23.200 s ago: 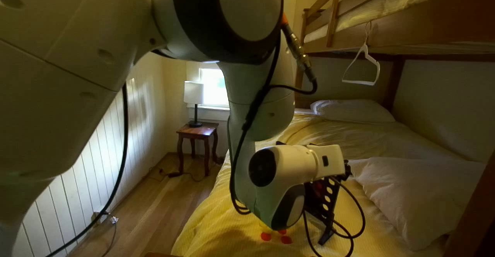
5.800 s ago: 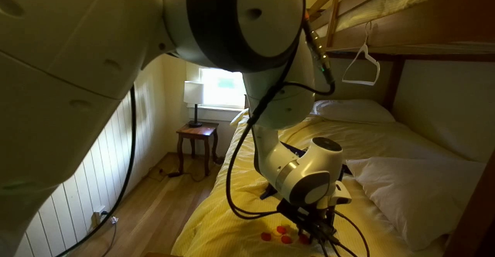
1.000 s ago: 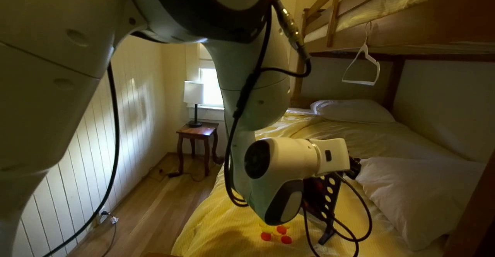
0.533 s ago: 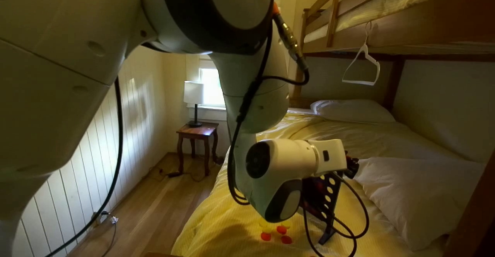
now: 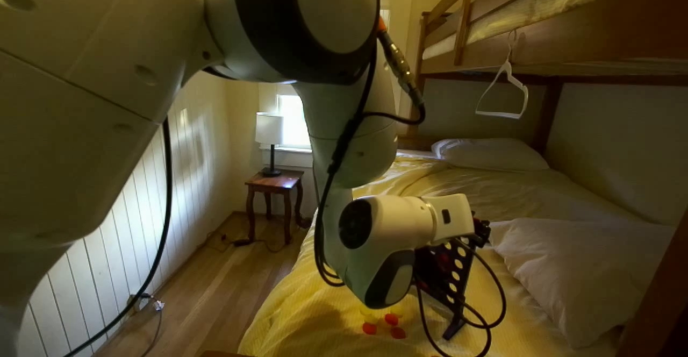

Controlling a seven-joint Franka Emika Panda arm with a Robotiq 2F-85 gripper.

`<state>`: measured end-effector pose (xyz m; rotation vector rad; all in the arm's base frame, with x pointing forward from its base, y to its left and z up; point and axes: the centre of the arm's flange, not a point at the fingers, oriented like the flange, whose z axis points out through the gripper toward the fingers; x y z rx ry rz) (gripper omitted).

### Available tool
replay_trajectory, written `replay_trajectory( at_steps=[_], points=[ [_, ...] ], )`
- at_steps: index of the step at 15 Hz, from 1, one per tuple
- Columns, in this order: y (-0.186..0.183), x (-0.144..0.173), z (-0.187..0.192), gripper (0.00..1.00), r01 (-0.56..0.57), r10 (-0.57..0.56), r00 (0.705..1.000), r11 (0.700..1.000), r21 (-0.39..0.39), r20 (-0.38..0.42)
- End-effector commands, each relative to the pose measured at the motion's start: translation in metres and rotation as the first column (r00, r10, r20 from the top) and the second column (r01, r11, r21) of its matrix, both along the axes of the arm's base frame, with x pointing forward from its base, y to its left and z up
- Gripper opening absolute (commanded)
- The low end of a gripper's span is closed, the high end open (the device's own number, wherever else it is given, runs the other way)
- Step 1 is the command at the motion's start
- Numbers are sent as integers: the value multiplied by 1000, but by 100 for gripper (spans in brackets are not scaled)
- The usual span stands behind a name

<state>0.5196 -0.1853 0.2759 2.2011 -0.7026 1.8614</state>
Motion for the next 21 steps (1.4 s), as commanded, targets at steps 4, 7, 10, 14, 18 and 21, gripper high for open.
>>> replay_trajectory(
  at_steps=[4, 7, 10, 14, 18, 21],
  points=[
    [4, 6, -7, 9, -1, 1, 1000, 999, -38, -2],
    [5, 7, -10, 9, -6, 5, 1000, 999, -48, -7],
    [4, 5, -11, 9, -7, 7, 1000, 998, -57, -9],
    [3, 1, -14, 9, -4, 4, 1000, 998, -69, 9],
    [4, 1, -13, 9, -7, 10, 999, 997, -76, 32],
    [4, 3, -11, 9, -12, 15, 999, 996, -86, 39]
  ],
)
